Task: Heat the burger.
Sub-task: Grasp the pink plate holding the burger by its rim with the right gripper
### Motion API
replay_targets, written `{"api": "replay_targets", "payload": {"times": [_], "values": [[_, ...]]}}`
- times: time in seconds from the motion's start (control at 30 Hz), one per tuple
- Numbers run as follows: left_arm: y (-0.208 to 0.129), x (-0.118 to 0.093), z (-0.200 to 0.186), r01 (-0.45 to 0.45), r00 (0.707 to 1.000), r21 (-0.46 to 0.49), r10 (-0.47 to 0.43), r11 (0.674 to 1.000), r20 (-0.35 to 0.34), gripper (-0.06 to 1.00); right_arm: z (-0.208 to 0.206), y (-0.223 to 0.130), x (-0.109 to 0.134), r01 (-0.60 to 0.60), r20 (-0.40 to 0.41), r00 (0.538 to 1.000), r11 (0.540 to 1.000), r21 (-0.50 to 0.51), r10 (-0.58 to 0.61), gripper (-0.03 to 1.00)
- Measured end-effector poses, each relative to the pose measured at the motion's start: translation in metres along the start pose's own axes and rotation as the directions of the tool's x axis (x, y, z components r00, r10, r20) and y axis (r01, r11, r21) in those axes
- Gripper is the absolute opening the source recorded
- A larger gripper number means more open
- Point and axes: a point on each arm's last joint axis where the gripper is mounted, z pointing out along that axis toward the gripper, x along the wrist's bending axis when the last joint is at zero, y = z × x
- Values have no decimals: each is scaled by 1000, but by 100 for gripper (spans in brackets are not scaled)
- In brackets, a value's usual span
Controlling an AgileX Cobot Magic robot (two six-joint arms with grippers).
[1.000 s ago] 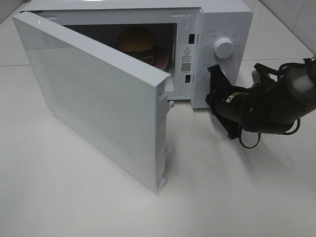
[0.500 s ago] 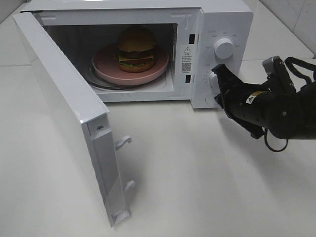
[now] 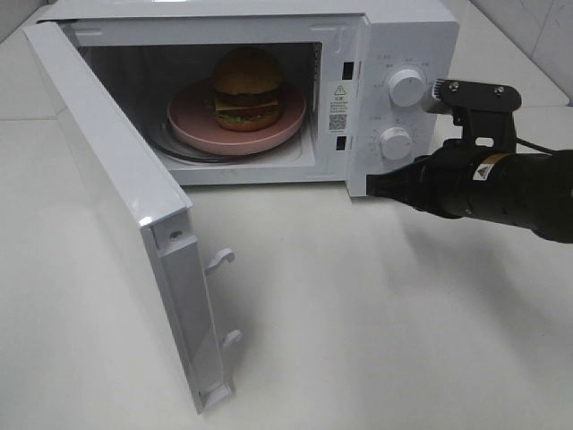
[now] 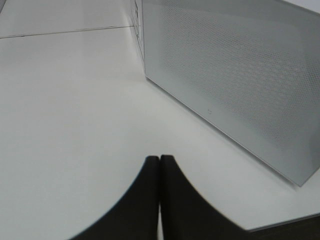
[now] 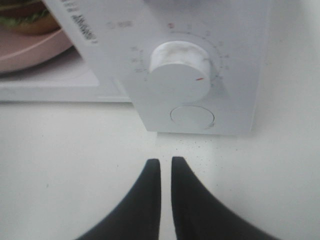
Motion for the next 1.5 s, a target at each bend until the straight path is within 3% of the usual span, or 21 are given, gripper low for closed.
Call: {"api": "replay_targets", "payload": {"times": [0.03, 0.13, 0.2, 0.3, 0.37, 0.4, 0.53, 0.6, 0.63, 0.8, 0.9, 1.37, 1.5], "values": [[0, 0, 0, 0, 1000, 0, 0, 1000, 0, 0, -3, -1, 1, 87, -13, 996, 996, 30, -87, 7], [0, 0, 0, 0, 1000, 0, 0, 1000, 0, 0, -7, -3, 2, 150, -32, 989, 983, 103, -147, 8], [0, 0, 0, 0, 1000, 0, 0, 1000, 0, 0, -7, -4, 2, 154, -39, 988, 979, 132, -150, 8], [0, 0, 0, 0, 1000, 0, 0, 1000, 0, 0, -10, -3, 6, 155, -73, 987, 948, 278, -140, 9], [0, 0, 0, 0, 1000, 0, 0, 1000, 0, 0, -10, -2, 7, 156, -82, 987, 937, 311, -137, 9], [0, 0, 0, 0, 1000, 0, 0, 1000, 0, 0, -11, 1, 9, 160, -99, 986, 912, 378, -131, 9], [0, 0, 0, 0, 1000, 0, 0, 1000, 0, 0, -13, 3, 12, 165, -120, 985, 869, 466, -123, 9], [0, 0, 0, 0, 1000, 0, 0, 1000, 0, 0, -17, 5, 14, 174, -142, 983, 815, 553, -113, 10], [0, 0, 0, 0, 1000, 0, 0, 1000, 0, 0, -17, 5, 14, 174, -142, 983, 815, 553, -113, 10], [0, 0, 0, 0, 1000, 0, 0, 1000, 0, 0, -25, 7, 17, 186, -169, 981, 720, 668, -96, 11], [0, 0, 0, 0, 1000, 0, 0, 1000, 0, 0, -27, 6, 17, 189, -175, 980, 691, 697, -92, 12], [0, 0, 0, 0, 1000, 0, 0, 1000, 0, 0, -28, 6, 17, 200, -183, 978, 688, 698, -99, 17], [0, 0, 0, 0, 1000, 0, 0, 1000, 0, 0, -28, 6, 20, 241, -234, 966, 690, 683, -105, 26]]}}
